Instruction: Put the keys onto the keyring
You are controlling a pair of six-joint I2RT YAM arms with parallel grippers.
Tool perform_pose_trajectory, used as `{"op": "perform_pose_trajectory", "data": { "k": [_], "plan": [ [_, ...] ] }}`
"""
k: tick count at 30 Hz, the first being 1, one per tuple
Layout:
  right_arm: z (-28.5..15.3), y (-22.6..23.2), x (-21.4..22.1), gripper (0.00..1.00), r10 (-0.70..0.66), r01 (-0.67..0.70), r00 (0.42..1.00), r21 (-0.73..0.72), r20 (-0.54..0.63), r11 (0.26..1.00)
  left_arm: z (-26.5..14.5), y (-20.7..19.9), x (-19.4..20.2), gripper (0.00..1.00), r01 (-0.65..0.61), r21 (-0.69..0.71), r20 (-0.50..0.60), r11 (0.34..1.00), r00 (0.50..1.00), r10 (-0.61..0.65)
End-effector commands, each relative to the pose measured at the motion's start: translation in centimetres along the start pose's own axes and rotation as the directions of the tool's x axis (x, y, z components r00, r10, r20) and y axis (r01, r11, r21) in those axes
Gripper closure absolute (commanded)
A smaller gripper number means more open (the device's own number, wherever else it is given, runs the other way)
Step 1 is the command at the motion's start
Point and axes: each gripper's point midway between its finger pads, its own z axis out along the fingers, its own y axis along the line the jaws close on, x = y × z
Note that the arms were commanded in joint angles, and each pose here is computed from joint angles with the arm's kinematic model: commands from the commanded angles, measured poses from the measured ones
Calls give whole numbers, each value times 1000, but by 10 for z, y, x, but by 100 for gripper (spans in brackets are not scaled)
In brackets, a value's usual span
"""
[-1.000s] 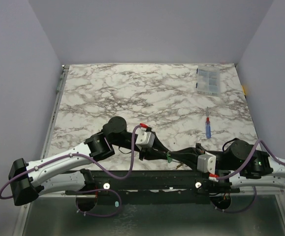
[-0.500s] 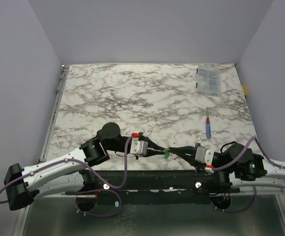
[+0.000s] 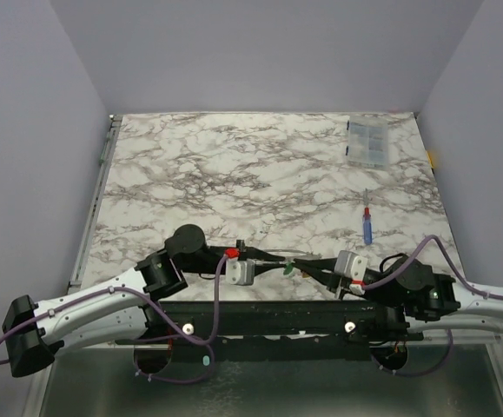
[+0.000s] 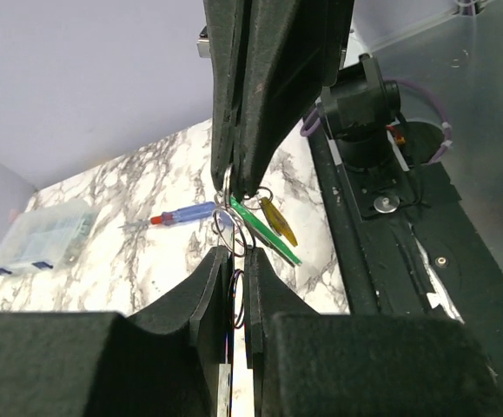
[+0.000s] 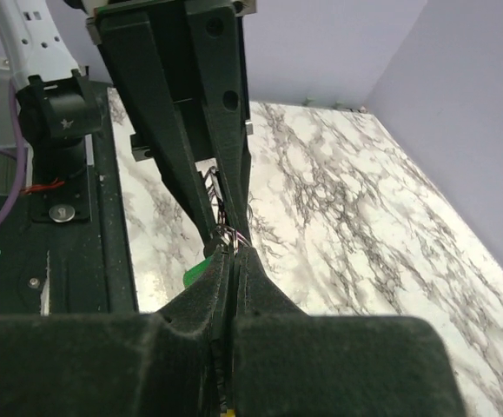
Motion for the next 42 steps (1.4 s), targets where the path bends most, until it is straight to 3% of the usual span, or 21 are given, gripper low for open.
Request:
{"op": "perform_pose_trajectory", "data": {
  "k": [1, 5, 18, 29, 35, 42],
  "plan": [
    [-1, -17, 5, 99, 68, -67, 998, 123, -2, 990, -5, 14, -18, 100, -117, -79, 58, 990, 991, 122],
    [1, -28, 0, 99, 123, -131, 991, 201, 55, 971, -7, 12, -18, 100, -142, -81, 66, 987, 987, 148],
    [16, -30, 24, 99, 302, -309, 951, 308, 72, 900, -16, 13, -26, 100, -219, -127, 91, 967, 969, 232],
    [21, -39, 48, 99, 504, -419, 862, 486, -52, 767, -32, 36, -29, 100, -295, -271, 38, 916, 948, 317],
    [42, -14, 47, 99, 575, -497, 814, 408, -86, 766, -39, 44, -31, 100, -311, -331, 26, 891, 941, 338],
    [49, -21, 40, 99, 515, -437, 851, 409, -100, 801, -41, 44, -27, 100, -300, -340, 21, 891, 945, 326]
  ]
}}
